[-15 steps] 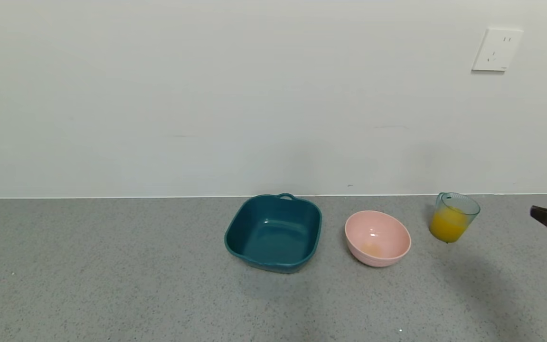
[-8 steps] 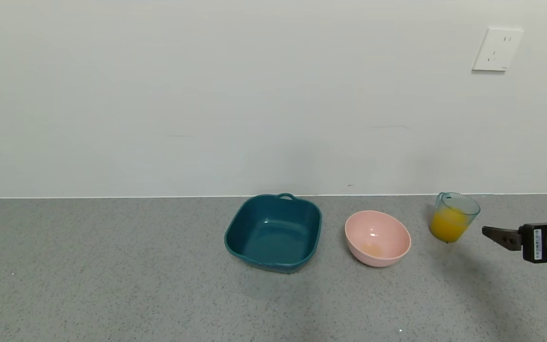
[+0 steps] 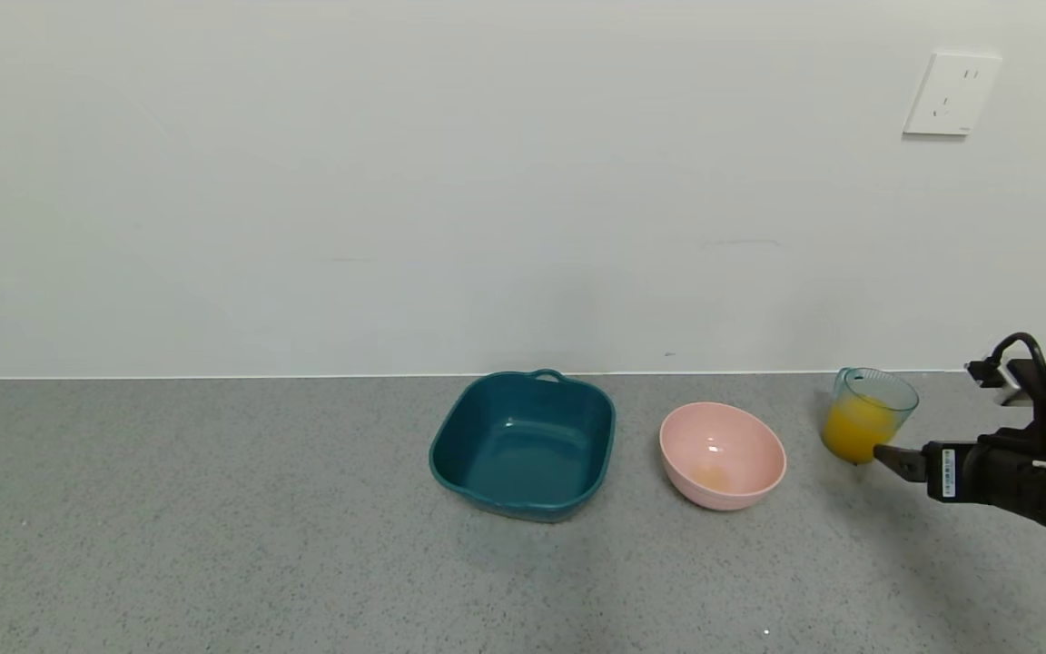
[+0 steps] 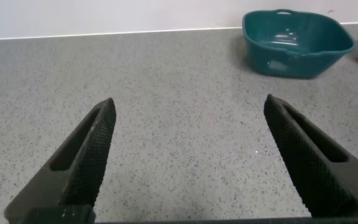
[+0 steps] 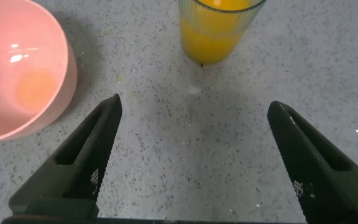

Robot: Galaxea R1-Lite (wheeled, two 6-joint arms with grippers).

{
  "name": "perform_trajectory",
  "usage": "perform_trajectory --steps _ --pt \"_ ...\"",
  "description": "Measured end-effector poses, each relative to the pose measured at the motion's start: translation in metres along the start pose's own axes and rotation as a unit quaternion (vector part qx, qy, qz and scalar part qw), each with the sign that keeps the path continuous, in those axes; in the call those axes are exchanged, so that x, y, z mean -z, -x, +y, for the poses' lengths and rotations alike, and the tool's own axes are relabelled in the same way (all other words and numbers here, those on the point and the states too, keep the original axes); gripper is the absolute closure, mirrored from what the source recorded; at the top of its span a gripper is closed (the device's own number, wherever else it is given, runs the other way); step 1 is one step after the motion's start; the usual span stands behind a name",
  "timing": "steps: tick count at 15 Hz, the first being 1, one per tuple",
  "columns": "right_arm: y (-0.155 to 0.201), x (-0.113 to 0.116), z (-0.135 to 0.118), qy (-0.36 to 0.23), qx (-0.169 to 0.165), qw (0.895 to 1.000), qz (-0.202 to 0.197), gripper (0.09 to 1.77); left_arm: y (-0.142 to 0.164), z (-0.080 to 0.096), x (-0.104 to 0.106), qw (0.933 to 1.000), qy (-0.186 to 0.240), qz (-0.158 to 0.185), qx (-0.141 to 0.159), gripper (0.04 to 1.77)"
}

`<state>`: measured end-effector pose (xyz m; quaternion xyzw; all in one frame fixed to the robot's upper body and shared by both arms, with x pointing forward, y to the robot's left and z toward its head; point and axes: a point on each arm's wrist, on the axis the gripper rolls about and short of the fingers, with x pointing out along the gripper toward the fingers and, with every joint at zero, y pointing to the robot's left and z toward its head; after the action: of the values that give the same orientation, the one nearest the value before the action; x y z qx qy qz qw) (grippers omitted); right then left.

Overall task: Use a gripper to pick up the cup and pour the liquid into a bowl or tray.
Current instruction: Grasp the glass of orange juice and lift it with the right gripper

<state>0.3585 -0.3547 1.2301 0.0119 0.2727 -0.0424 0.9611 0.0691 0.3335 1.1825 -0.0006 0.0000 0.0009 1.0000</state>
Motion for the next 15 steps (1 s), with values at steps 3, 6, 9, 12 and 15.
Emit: perform_trajectory --steps 3,6,9,12,15 --pt "-0.026 0.009 0.0 -0.005 0.002 1.0 0.001 0.15 0.0 0.0 0.0 1.0 0.0 0.0 0.0 0.09" --pt "-0.05 0.016 -0.001 -0.007 0.016 1.0 -0.017 0.15 0.0 0.0 0.0 1.0 0.0 0.0 0.0 0.09" --pt "-0.069 0.023 -0.003 -0.011 0.03 0.999 -0.033 0.15 0.0 0.0 0.0 1.0 0.0 0.0 0.0 0.09" --pt "-0.087 0.028 -0.004 -0.022 0.032 0.998 -0.053 0.15 0.0 0.0 0.0 1.0 0.0 0.0 0.0 0.09" --pt "-0.1 0.03 -0.004 -0.027 0.039 0.996 -0.069 0.15 0.0 0.0 0.0 1.0 0.0 0.0 0.0 0.09"
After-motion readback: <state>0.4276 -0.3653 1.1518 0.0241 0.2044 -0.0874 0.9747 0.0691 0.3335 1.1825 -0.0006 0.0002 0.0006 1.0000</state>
